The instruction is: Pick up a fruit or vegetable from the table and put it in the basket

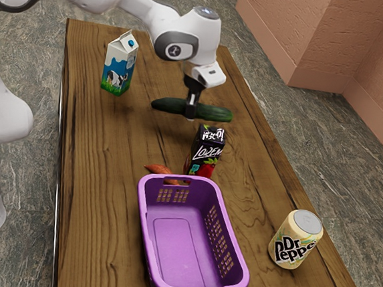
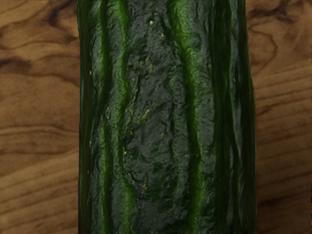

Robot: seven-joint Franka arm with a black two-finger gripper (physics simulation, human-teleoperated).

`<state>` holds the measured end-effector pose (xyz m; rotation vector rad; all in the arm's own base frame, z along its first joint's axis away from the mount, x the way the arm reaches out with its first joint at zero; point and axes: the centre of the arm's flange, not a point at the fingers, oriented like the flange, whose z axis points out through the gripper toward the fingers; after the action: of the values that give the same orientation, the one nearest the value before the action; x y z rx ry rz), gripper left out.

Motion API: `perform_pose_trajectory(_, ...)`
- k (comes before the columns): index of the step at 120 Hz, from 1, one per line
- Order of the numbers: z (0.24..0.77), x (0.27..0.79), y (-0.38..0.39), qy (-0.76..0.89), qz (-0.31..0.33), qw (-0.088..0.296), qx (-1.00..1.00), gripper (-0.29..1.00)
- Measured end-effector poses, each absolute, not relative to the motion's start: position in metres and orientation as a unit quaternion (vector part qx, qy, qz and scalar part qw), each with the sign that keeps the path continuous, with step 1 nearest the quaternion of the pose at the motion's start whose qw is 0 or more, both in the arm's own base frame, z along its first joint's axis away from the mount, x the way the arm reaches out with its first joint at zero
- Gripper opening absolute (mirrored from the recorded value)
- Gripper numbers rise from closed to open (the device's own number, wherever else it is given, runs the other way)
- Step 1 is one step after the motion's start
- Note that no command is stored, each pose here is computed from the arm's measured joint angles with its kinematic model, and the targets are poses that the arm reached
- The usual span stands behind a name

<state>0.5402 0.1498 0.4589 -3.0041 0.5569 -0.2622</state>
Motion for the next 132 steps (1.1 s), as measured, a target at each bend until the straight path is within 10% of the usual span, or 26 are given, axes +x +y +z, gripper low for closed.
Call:
perform_pose_trajectory(61, 0.63, 0.557, 0.028, 0.299, -0.133, 0.075, -0.942, 0.21)
perform_pose_trajectory(132, 0.607, 0.502, -0.166, 0.469, -0.043, 0.085, -0.878, 0.21)
